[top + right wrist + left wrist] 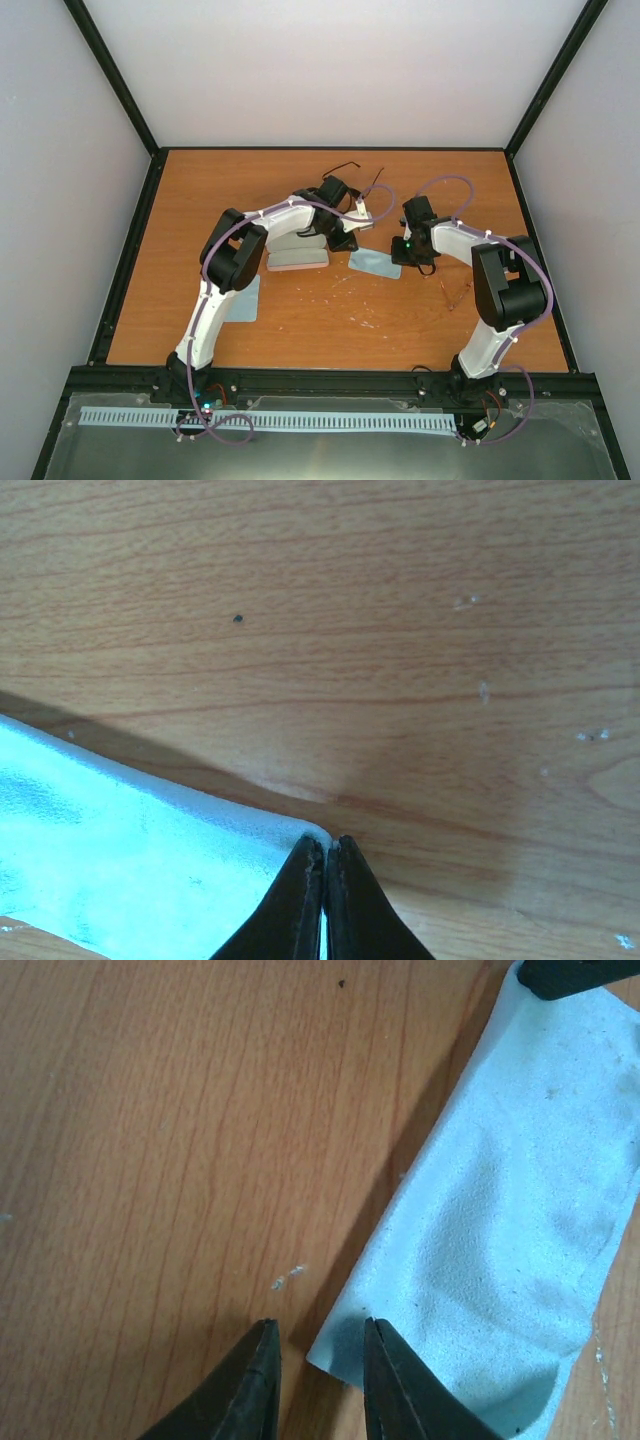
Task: Organize the sunglasses
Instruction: Pick up the glasses cleaning cloth from the center of the board, then place the glasses cleaning cloth in the sunglasses case.
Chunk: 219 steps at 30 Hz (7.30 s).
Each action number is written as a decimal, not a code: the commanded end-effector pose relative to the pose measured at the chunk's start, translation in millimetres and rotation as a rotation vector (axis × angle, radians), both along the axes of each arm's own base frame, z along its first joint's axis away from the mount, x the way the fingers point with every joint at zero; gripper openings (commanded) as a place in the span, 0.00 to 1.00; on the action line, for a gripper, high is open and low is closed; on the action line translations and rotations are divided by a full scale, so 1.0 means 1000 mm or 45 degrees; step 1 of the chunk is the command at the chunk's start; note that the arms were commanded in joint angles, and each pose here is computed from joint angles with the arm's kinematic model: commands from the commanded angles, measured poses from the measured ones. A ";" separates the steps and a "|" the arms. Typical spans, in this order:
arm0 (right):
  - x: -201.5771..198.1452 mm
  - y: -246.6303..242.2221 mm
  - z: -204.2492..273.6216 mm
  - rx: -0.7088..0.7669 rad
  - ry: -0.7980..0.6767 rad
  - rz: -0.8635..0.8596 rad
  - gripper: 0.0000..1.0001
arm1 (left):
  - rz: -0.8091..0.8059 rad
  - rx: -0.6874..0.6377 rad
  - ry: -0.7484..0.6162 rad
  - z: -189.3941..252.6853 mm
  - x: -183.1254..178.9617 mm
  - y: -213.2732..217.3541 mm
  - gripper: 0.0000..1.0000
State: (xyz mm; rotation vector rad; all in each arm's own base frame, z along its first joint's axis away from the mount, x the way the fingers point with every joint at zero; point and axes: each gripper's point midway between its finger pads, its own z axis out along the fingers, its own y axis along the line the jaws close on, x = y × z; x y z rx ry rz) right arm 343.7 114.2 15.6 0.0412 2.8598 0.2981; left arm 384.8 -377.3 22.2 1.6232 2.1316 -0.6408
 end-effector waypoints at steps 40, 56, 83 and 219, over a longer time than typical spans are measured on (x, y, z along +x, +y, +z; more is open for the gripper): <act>0.004 0.034 0.040 0.133 -0.152 0.151 0.03 | 0.097 -0.121 -0.006 0.068 -0.040 0.018 0.01; 0.012 0.083 0.061 0.224 -0.198 0.311 0.03 | 0.212 -0.102 -0.079 0.092 -0.050 0.071 0.01; 0.032 0.170 0.076 0.300 -0.188 0.520 0.03 | 0.386 -0.099 -0.138 0.107 -0.060 0.137 0.01; 0.092 0.239 0.049 0.310 -0.127 0.594 0.28 | 0.730 0.134 -0.182 0.043 0.005 0.242 0.21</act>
